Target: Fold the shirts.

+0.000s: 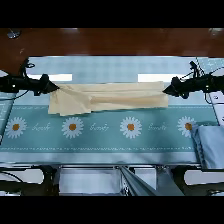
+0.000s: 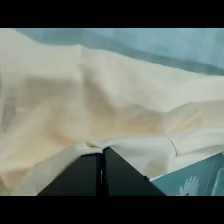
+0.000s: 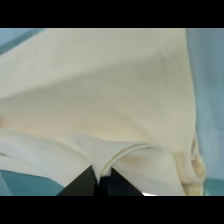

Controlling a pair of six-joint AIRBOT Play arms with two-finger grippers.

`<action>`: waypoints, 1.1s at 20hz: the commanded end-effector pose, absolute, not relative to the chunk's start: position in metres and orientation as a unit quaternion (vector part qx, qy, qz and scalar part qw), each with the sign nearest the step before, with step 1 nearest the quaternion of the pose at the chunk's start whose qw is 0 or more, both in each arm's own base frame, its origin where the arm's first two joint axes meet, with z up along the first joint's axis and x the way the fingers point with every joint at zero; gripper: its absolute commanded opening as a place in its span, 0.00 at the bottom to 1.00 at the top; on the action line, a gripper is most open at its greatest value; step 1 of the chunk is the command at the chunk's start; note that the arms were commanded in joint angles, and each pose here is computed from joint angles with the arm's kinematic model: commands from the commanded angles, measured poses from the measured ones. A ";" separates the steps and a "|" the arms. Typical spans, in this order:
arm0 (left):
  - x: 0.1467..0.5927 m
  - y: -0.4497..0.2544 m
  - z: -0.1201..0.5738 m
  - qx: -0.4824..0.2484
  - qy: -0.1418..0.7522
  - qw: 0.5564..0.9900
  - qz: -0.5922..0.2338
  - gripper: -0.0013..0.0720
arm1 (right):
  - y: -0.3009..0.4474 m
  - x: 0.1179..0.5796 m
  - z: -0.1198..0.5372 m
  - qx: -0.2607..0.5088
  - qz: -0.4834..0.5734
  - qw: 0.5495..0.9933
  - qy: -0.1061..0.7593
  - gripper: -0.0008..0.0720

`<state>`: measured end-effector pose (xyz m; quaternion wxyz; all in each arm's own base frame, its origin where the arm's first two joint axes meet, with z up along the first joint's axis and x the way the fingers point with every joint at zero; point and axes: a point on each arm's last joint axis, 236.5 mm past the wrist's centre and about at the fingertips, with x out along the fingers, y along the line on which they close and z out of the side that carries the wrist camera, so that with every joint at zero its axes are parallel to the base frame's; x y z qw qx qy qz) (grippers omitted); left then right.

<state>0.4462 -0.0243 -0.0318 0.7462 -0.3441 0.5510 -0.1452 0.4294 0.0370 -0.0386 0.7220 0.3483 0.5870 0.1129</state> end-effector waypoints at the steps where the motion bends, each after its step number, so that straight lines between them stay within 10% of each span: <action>1: 0.476 -0.026 -0.041 -0.344 0.553 0.744 -0.150 0.06 | 0.032 0.463 -0.049 0.362 0.097 0.725 0.578 0.04; 8: 0.488 -0.023 -0.052 -0.348 0.552 0.745 -0.140 0.07 | 0.025 0.492 -0.064 0.379 0.080 0.737 0.554 0.04; 9: 0.488 -0.025 -0.052 -0.347 0.552 0.744 -0.142 0.26 | 0.028 0.496 -0.063 0.380 0.081 0.740 0.549 0.20; 10: 0.482 -0.030 -0.049 -0.348 0.561 0.735 -0.153 0.69 | 0.031 0.498 -0.058 0.389 0.085 0.739 0.543 0.65; 11: 0.475 -0.034 -0.044 -0.346 0.572 0.724 -0.167 0.93 | 0.033 0.501 -0.050 0.400 0.093 0.737 0.536 0.87; 17: 0.387 0.058 -0.045 -0.250 0.697 0.670 -0.056 0.97 | -0.038 0.470 -0.010 0.355 0.059 0.755 0.548 0.87; 22: 0.391 0.051 -0.002 -0.338 0.536 0.773 0.007 0.97 | -0.047 0.418 -0.062 0.369 0.011 0.697 0.615 0.87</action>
